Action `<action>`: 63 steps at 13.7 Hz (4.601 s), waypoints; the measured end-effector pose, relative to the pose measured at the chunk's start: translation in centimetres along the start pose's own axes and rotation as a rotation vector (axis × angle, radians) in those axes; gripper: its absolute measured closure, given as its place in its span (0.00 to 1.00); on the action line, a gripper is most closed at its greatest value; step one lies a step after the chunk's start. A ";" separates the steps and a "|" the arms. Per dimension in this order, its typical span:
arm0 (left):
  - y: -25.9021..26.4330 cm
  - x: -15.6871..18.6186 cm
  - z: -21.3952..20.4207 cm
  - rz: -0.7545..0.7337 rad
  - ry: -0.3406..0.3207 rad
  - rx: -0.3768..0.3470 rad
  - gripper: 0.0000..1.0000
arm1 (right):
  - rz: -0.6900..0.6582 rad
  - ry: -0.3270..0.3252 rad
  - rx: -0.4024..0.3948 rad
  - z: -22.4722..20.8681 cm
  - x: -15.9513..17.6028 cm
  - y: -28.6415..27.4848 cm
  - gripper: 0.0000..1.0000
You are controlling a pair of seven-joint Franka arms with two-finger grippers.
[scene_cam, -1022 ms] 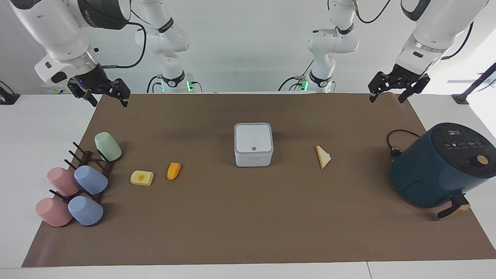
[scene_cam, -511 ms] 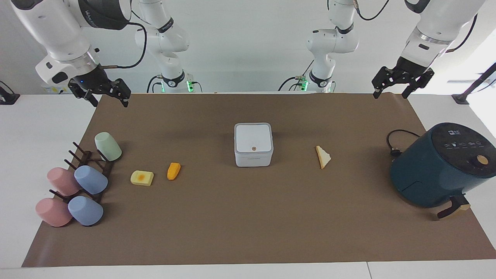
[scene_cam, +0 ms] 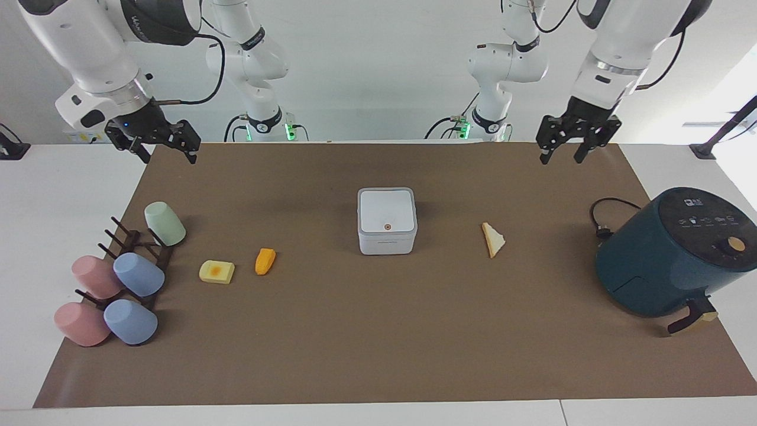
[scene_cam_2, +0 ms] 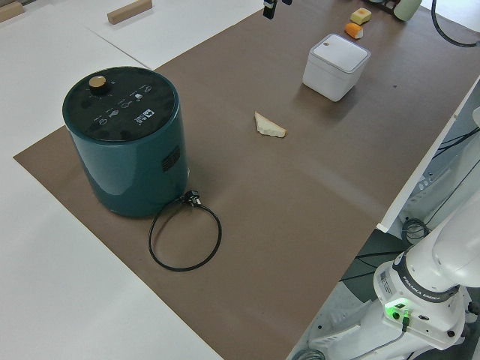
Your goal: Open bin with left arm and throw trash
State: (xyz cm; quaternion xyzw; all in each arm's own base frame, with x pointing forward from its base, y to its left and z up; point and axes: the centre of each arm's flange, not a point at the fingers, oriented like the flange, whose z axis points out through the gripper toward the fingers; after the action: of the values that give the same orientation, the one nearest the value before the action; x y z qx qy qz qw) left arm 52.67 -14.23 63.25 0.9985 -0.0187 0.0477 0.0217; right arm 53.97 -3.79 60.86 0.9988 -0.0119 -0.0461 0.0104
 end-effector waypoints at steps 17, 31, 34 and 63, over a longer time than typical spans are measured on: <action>25.7 -4.9 21.5 0.085 0.199 -0.180 0.99 | -0.004 0.217 0.083 17.7 9.0 -10.3 0.00; 23.7 -7.8 16.3 0.121 0.048 -0.078 0.99 | 0.032 0.098 0.091 29.4 8.1 -11.2 0.10; 19.2 -7.4 12.3 0.066 0.007 -0.046 0.99 | 0.035 0.081 0.092 30.1 7.6 -11.2 0.20; -0.3 -5.7 32.9 -0.114 -0.028 0.020 0.68 | 0.471 0.094 0.254 18.1 2.4 -41.6 0.59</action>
State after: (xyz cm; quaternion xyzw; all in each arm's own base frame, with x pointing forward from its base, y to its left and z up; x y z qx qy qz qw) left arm 50.08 -15.17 29.94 0.9986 0.0383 0.0328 0.0140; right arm 55.64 37.37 41.67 0.9628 -0.2492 0.0057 -0.1040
